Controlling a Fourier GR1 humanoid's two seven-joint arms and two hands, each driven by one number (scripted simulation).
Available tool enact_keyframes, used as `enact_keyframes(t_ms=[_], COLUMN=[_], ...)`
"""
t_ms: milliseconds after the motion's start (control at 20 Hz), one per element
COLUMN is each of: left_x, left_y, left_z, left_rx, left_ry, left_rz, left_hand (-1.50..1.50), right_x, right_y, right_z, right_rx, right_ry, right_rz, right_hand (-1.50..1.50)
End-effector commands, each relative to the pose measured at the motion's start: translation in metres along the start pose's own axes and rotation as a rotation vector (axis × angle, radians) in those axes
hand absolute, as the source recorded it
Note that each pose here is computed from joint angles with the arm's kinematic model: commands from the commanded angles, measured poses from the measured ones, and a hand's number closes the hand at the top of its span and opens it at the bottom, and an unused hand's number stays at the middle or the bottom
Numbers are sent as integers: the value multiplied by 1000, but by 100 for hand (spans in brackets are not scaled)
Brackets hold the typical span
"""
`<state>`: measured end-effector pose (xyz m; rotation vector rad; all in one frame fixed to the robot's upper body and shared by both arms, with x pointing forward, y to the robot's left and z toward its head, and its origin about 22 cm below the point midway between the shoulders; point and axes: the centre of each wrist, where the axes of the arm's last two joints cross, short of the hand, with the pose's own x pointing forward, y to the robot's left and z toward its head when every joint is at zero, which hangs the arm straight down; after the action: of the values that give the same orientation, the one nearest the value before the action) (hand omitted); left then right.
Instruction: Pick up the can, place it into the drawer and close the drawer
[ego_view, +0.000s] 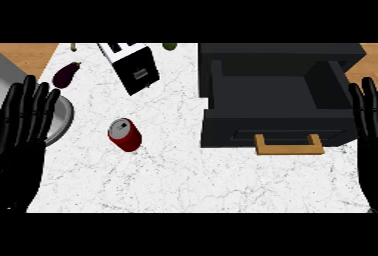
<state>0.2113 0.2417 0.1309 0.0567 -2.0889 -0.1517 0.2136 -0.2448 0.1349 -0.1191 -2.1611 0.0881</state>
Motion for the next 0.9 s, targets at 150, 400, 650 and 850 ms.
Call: enact_keyframes(t_ms=[150,400,650,850], left_x=[-8,-37,-8,-18], left_y=[-33,-50,-61,-82], left_z=[-26,-12,-35,-31], left_rx=[-23,65,67,76], left_ry=[-65,341,368,381], left_rz=[39,6,-12,-26], left_hand=[-150,-150,-150,-150], right_x=[30,-16,-19,-2], right_y=[2,5,-13,-20], right_z=[10,26,35,51], right_rx=[10,-38,-38,-36], right_ry=[16,363,391,409], right_rz=[-13,-2,-1,20], right_hand=[-150,-150,-150,-150])
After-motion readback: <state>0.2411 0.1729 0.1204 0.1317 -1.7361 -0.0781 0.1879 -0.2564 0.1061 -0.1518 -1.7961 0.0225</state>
